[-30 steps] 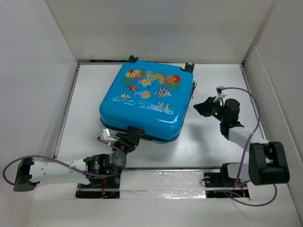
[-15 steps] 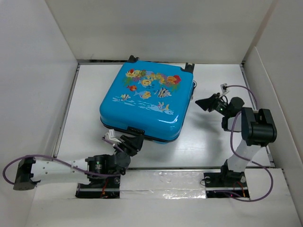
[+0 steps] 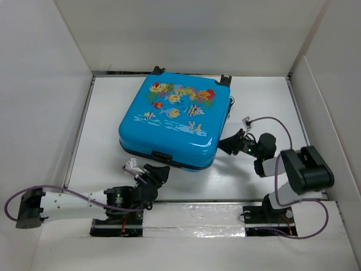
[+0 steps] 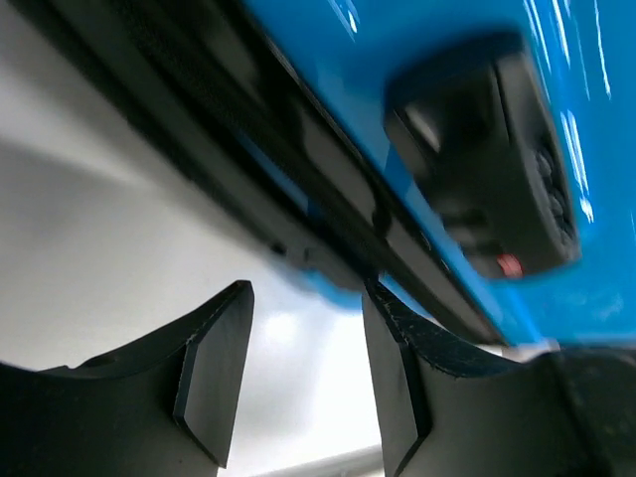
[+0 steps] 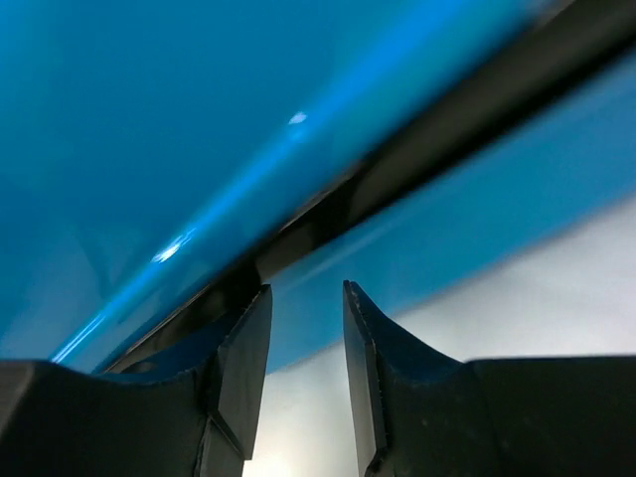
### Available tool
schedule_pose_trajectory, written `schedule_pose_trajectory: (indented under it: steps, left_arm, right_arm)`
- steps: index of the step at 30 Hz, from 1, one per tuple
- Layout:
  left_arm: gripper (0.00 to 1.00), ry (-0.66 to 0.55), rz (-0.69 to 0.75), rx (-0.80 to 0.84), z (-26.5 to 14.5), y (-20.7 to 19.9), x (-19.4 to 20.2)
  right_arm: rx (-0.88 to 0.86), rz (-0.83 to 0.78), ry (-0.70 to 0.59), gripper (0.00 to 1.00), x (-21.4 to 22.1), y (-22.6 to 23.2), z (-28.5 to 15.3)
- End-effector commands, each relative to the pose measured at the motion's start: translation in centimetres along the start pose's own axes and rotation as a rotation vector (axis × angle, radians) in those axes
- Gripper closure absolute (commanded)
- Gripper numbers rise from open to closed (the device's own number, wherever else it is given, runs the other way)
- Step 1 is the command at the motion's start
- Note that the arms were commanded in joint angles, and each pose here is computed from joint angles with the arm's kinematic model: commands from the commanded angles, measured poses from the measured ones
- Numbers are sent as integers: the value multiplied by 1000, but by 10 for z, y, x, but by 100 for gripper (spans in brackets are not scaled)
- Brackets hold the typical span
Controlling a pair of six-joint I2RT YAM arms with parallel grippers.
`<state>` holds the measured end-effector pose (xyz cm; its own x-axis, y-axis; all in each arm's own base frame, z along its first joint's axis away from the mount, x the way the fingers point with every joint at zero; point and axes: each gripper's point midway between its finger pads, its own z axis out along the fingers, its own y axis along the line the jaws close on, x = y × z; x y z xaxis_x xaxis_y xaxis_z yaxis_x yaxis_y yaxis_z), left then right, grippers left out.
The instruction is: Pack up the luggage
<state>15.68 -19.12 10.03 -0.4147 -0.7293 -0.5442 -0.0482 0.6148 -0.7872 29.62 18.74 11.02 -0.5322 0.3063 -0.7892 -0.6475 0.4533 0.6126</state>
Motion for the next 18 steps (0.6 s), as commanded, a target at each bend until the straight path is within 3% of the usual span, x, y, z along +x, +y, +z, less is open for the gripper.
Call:
schedule_pose_trajectory:
  steps: [1, 2, 3, 4, 5, 6, 8, 13, 18]
  left_arm:
    - [55, -86, -6, 6, 13, -9, -20]
    - [55, -96, -4, 10, 16, -11, -25]
    - [53, -117, -1, 45, 24, -21, -36]
    - [53, -123, 9, 52, 29, -17, -39]
    - [52, -138, 6, 61, 34, -18, -45]
    - [52, -126, -12, 108, 37, -29, -49]
    - [52, -179, 21, 65, 53, -21, -69]
    - [51, -230, 47, 143, 71, -57, -97]
    - [51, -224, 31, 171, 64, -62, -100]
  right_arm:
    - [46, -301, -223, 60, -51, 31, -13]
    - [113, -247, -168, 63, -38, 21, -17]
    - [129, -257, -143, 63, -36, 23, -18]
    - [99, -370, -150, 62, -53, 45, -14]
    - [157, -321, -82, 62, -40, 38, -15]
    - [179, -342, -117, 61, -48, 42, -15]
    - [147, -359, -134, 59, -46, 57, -15]
    - [85, -342, -49, 58, -33, 68, 2]
    - [154, -322, -165, 63, -13, 71, -25]
